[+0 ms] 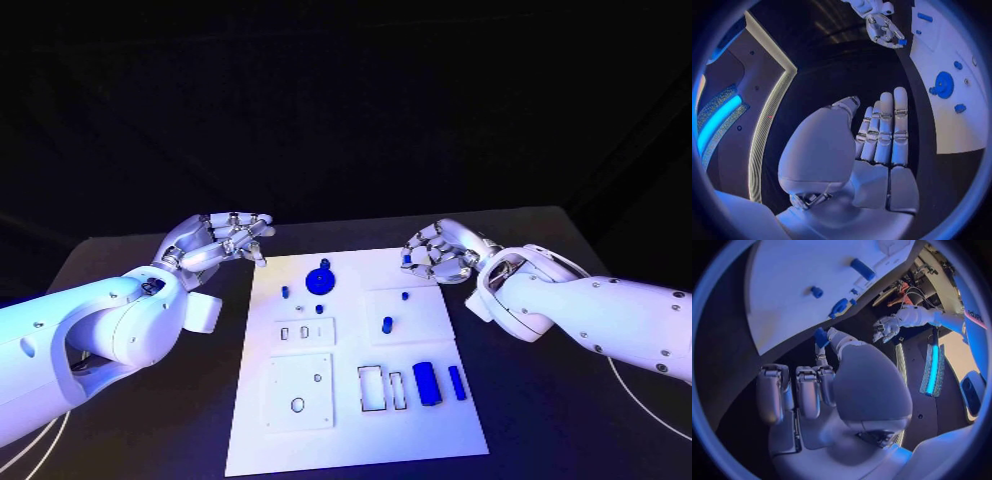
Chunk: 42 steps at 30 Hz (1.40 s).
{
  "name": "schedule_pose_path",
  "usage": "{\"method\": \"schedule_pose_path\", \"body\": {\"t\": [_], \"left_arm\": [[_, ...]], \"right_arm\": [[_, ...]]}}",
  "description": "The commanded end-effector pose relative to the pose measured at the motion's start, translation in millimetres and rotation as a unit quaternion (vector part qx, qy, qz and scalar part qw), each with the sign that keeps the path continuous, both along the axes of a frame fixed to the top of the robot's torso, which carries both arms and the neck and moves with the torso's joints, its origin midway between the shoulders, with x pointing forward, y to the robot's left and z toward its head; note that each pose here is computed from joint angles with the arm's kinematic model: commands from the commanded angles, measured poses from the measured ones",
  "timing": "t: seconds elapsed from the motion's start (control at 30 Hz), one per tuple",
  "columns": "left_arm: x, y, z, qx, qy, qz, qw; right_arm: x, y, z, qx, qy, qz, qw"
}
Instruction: Assemble the parts on the task board
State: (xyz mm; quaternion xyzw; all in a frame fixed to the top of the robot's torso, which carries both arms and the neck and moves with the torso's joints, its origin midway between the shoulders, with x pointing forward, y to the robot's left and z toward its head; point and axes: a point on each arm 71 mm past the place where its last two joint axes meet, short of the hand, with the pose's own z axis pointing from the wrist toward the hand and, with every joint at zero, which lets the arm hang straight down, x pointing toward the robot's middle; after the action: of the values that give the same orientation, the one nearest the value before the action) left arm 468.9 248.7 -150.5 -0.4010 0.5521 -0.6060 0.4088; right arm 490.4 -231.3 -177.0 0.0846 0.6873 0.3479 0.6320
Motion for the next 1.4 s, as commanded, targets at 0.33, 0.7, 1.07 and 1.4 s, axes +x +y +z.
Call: {"method": "schedule_pose_path", "body": {"t": [0.33, 0.7, 1.07, 1.4], "left_arm": [[2.2, -7.2, -0.2, -0.006, -0.001, -0.012, 1.0], [3.8, -14.7, -1.1, -0.013, 0.001, -0.017, 1.0], [4.1, -18.1, -1.3, -0.015, 0.001, -0.022, 1.0], [3.9, -18.3, -1.2, -0.015, 0.002, -0.024, 1.0]], "right_arm": [[-33.0, 81.6, 11.3, -0.017, -0.033, 0.075, 0.996], [-51.8, 134.3, -9.8, -0.032, -0.03, 0.114, 0.993], [-58.9, 157.9, -39.2, -0.063, -0.009, 0.125, 0.99], [-59.5, 166.5, -53.5, -0.076, 0.0, 0.125, 0.989]]}}
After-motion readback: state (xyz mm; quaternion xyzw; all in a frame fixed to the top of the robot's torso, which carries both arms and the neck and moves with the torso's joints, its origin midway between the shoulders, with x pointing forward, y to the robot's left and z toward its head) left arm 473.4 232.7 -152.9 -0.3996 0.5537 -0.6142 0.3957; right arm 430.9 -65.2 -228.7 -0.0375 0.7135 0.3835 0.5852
